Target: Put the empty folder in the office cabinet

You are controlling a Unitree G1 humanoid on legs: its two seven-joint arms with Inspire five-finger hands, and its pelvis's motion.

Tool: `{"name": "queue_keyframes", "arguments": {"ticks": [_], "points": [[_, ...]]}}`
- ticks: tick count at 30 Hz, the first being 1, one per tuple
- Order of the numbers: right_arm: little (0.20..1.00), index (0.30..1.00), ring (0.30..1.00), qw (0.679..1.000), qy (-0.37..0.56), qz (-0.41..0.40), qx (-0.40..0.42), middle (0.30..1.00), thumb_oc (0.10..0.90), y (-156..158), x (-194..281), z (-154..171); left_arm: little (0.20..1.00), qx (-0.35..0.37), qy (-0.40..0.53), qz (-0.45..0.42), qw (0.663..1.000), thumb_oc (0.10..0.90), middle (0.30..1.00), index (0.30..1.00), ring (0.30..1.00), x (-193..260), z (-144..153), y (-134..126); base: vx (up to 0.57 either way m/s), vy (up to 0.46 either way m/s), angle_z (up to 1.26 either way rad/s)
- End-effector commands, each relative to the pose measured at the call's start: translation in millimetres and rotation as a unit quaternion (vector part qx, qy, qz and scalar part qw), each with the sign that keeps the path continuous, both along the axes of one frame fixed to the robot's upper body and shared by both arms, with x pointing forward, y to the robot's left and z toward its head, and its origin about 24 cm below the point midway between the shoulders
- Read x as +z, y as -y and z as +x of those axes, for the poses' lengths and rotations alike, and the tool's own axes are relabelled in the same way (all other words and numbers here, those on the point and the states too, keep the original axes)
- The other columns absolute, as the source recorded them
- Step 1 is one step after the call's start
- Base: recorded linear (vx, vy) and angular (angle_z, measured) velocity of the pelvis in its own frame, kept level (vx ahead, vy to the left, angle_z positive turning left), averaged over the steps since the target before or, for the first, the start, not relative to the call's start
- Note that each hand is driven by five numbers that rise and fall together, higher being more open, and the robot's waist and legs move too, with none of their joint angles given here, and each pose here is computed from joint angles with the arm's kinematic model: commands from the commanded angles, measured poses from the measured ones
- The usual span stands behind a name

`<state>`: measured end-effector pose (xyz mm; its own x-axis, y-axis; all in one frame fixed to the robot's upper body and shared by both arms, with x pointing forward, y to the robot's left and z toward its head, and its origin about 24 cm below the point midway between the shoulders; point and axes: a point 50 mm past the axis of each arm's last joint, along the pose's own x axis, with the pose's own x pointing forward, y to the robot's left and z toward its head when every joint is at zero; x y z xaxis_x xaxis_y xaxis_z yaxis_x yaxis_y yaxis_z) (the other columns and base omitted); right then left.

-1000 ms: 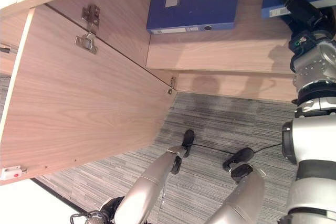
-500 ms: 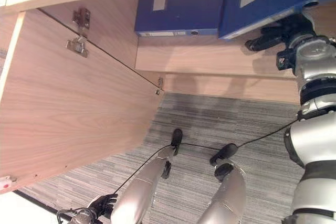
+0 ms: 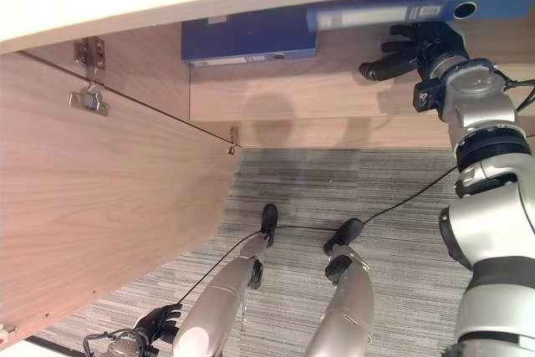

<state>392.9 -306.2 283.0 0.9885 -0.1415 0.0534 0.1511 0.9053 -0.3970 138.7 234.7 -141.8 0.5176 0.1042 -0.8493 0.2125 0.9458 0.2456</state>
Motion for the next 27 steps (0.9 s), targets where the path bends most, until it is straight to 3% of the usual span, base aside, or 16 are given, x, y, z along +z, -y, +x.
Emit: {"name": "queue_keyframes", "arguments": {"ticks": [1, 2, 3, 4, 5, 8, 15, 21, 27], "points": [[0.900, 0.900, 0.900, 0.978, -0.141, -0.140, -0.061, 0.900, 0.800, 28.6, -32.6, -10.0, 0.900, 0.034, -0.089, 0.048, 0.994, 0.800, 0.900, 0.900, 0.900, -7.4, -59.9, -38.2, 0.00, 0.000, 0.00], [0.900, 0.900, 0.900, 0.949, -0.185, -0.246, -0.073, 0.900, 0.800, 33.2, -33.3, -12.4, 0.900, 0.033, -0.084, 0.051, 0.995, 0.800, 0.900, 0.900, 0.900, -6.8, -59.5, -38.2, 0.00, 0.000, 0.00], [0.900, 0.900, 0.900, 0.948, -0.185, -0.247, -0.073, 0.900, 0.800, 33.0, -32.6, -12.2, 0.900, 0.033, -0.084, 0.050, 0.995, 0.800, 0.900, 0.900, 0.900, -7.0, -59.5, -37.5, 0.00, 0.000, 0.00], [0.900, 0.900, 0.900, 0.904, -0.216, -0.362, -0.074, 0.900, 0.800, 31.0, -30.3, -11.5, 0.900, 0.029, -0.078, 0.052, 0.995, 0.800, 0.900, 0.900, 0.900, -6.6, -58.6, -36.1, 0.00, 0.000, 0.00], [0.900, 0.900, 0.900, 0.903, -0.216, -0.363, -0.074, 0.900, 0.800, 30.9, -30.0, -11.4, 0.900, 0.030, -0.078, 0.052, 0.995, 0.800, 0.900, 0.900, 0.900, -6.7, -58.6, -35.7, 0.00, 0.000, 0.00], [0.900, 0.900, 0.900, 0.813, -0.217, -0.540, -0.024, 0.900, 0.800, 5.0, -33.3, -3.2, 0.900, 0.033, -0.050, 0.045, 0.997, 0.800, 0.900, 0.900, 0.900, -5.2, -52.3, -27.7, 0.00, 0.002, -0.02], [0.900, 0.900, 0.900, 0.776, -0.221, -0.591, -0.005, 0.900, 0.800, -4.1, -38.7, -1.1, 0.900, 0.037, -0.025, 0.034, 0.998, 0.800, 0.900, 0.900, 0.900, -1.9, -42.8, -23.6, 0.00, 0.005, -0.11], [0.900, 0.900, 0.900, 0.725, -0.237, -0.647, 0.030, 0.900, 0.800, -19.2, -57.3, 1.7, 0.900, 0.039, -0.018, 0.024, 0.999, 0.800, 0.900, 0.900, 0.900, -1.6, -39.5, -18.9, 0.00, 0.004, -0.02], [0.900, 0.900, 0.900, 0.711, -0.227, -0.659, 0.096, 0.900, 0.800, -42.5, -77.8, -0.5, 0.900, 0.045, -0.018, 0.019, 0.999, 0.800, 0.900, 0.900, 0.900, -2.0, -38.7, -16.6, 0.01, -0.008, -0.06]]}}
